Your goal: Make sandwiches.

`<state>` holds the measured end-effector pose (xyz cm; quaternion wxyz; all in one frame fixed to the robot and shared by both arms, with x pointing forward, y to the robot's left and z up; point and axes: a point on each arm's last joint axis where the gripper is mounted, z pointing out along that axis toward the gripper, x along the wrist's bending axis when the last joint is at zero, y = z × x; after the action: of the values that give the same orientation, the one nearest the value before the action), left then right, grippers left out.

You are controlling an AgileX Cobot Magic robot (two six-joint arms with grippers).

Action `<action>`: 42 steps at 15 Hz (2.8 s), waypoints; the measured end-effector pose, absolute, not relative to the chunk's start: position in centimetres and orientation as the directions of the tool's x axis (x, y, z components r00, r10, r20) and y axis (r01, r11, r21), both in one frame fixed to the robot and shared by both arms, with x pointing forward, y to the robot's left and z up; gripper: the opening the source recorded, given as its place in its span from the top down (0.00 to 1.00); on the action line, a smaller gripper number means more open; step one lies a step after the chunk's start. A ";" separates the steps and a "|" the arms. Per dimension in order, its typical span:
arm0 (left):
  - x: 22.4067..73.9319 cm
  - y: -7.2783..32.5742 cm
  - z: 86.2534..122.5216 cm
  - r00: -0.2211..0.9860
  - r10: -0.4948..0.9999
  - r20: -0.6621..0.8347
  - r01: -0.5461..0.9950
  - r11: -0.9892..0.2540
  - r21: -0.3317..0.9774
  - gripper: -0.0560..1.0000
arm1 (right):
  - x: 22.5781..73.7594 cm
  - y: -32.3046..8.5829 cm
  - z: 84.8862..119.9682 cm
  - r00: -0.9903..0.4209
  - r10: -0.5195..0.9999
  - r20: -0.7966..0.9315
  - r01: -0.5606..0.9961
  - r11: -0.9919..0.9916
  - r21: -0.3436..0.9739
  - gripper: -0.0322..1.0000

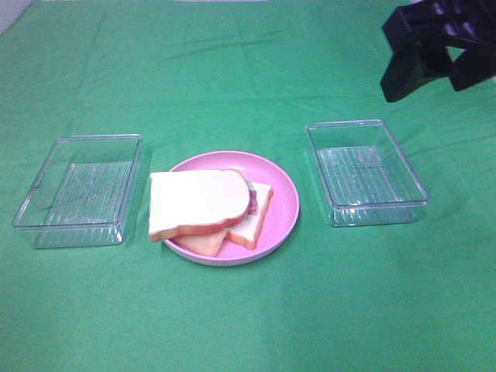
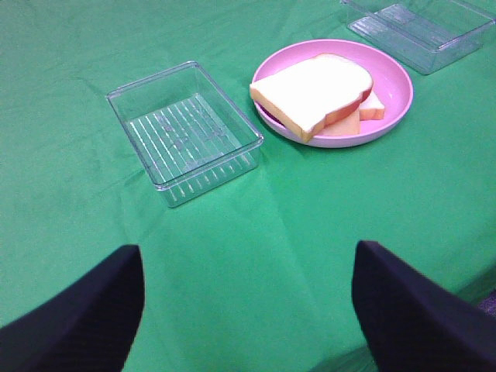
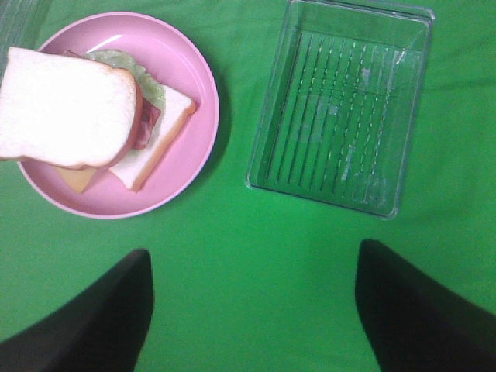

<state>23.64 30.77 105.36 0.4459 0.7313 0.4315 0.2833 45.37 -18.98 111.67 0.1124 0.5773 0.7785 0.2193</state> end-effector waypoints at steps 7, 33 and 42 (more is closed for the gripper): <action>23.6 30.8 105.4 0.467 0.884 0.030 0.378 -0.230 0.897 0.28 | 33.6 -24.9 107.8 -0.337 0.939 0.064 0.834 0.267 0.483 0.31; 23.6 30.7 105.3 0.371 0.928 0.029 0.402 -0.189 0.896 0.28 | 23.9 -28.6 104.8 -0.380 0.925 0.021 0.580 0.221 0.784 0.31; 23.3 30.5 105.3 -0.039 0.999 0.029 0.444 -0.008 0.896 0.28 | 22.8 -28.5 104.7 -0.082 0.997 0.005 0.533 0.039 0.845 0.31</action>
<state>23.30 30.54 105.33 0.3569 0.5941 0.6069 0.3889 22.75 -28.53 104.65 0.3251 0.5944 0.6434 0.3565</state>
